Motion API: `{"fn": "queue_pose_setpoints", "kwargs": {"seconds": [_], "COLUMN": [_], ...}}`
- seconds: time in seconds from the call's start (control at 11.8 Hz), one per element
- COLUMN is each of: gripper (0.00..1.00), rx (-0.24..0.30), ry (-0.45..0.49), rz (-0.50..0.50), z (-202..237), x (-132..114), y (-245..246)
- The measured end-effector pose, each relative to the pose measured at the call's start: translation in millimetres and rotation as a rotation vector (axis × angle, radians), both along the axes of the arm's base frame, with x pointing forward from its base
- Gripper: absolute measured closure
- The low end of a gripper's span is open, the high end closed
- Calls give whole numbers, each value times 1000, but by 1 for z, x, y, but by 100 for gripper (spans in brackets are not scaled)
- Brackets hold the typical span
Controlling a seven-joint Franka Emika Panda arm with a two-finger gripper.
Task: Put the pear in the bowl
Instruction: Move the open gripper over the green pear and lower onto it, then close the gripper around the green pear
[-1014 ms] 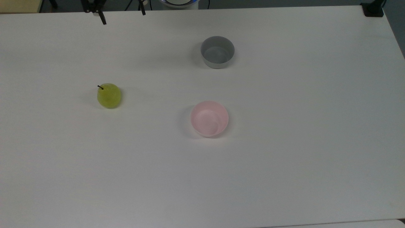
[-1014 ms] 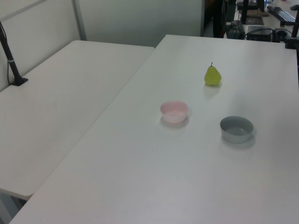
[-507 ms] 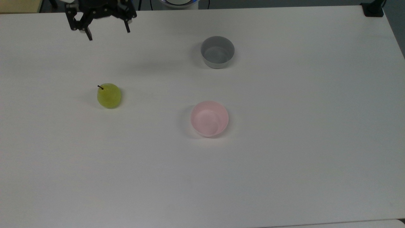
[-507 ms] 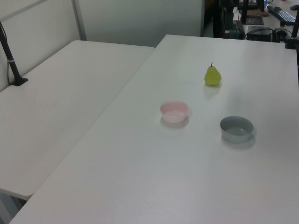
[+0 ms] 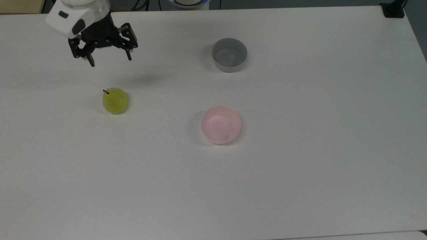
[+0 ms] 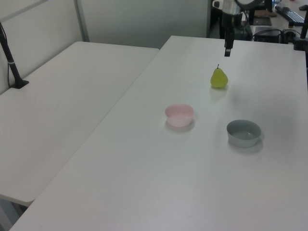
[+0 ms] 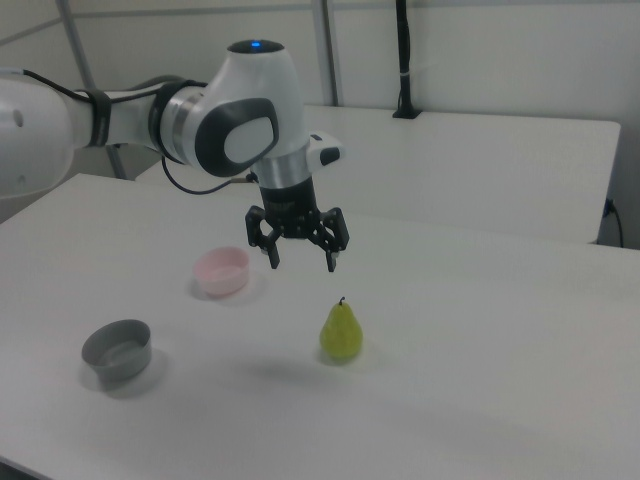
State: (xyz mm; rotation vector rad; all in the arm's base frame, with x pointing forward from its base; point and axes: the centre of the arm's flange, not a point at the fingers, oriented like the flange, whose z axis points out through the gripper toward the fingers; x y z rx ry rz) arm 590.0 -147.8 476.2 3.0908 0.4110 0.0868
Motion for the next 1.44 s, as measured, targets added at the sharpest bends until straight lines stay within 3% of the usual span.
{"fn": "queue_pose_setpoints", "kwargs": {"seconds": [0.68,1.18,1.35,1.44], "gripper": [0,0,6,15], "rx": [-26,-52,-50,-50], "ry": [16,22,31,31], "rz": [-8,-1,-1,-5], "z": [-96,-127,-136,-138], "x": [26,31,31,31], "y": [-17,-26,-26,-26]}}
